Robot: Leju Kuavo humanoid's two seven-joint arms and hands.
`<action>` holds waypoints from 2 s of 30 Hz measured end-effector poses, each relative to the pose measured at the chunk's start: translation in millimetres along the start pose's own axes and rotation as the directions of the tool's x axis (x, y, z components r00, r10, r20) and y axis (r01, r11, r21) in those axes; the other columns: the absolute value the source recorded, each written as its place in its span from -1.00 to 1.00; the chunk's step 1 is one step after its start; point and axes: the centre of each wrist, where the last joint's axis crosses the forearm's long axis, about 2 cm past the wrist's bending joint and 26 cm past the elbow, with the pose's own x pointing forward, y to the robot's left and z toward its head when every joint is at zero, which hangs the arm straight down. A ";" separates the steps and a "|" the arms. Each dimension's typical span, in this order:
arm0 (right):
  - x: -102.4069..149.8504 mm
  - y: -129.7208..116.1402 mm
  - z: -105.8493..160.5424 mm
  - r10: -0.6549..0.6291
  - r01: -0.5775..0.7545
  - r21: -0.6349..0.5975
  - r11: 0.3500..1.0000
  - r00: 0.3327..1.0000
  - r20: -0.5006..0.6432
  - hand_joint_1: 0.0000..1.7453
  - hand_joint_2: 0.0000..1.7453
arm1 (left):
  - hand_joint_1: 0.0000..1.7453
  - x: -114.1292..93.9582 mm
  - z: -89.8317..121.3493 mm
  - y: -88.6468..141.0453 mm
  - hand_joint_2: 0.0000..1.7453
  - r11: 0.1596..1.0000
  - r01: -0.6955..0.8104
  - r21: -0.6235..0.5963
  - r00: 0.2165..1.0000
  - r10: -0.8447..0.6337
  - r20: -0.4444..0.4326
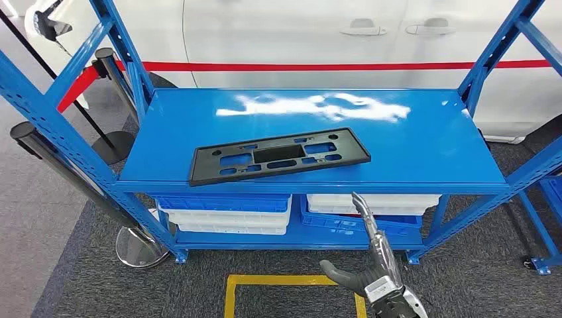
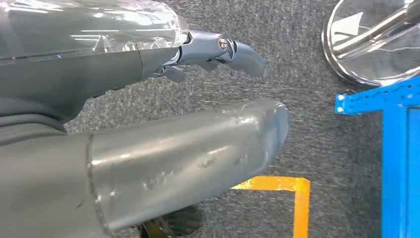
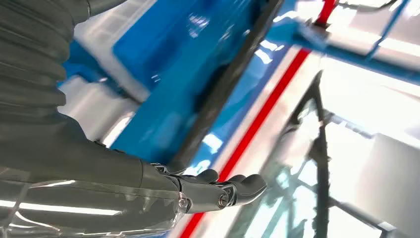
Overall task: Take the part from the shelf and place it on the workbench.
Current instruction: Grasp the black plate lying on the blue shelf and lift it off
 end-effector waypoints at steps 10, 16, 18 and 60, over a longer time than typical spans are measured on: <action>26.6 15.0 -15.8 -0.016 0.014 0.182 0.983 1.000 0.014 -1.00 1.00 | -1.00 -0.8 4.0 -12.3 -1.00 0.997 0.010 -0.071 0.999 -0.007 0.038; 30.7 18.6 -15.6 0.184 -0.190 0.165 0.968 0.982 0.050 -1.00 1.00 | -1.00 -1.5 6.6 -18.7 -1.00 0.996 0.007 -0.087 0.999 -0.003 0.039; 32.0 19.8 -15.5 0.250 -0.257 0.150 0.955 0.966 0.064 -1.00 1.00 | -1.00 -1.1 6.5 -19.1 -1.00 0.996 0.010 -0.090 0.999 -0.006 0.042; 10.5 93.4 -23.8 0.786 -0.792 -0.023 0.610 0.601 0.144 -1.00 1.00 | -1.00 4.7 -1.3 -12.1 -1.00 0.978 0.020 -0.208 1.000 -0.015 0.025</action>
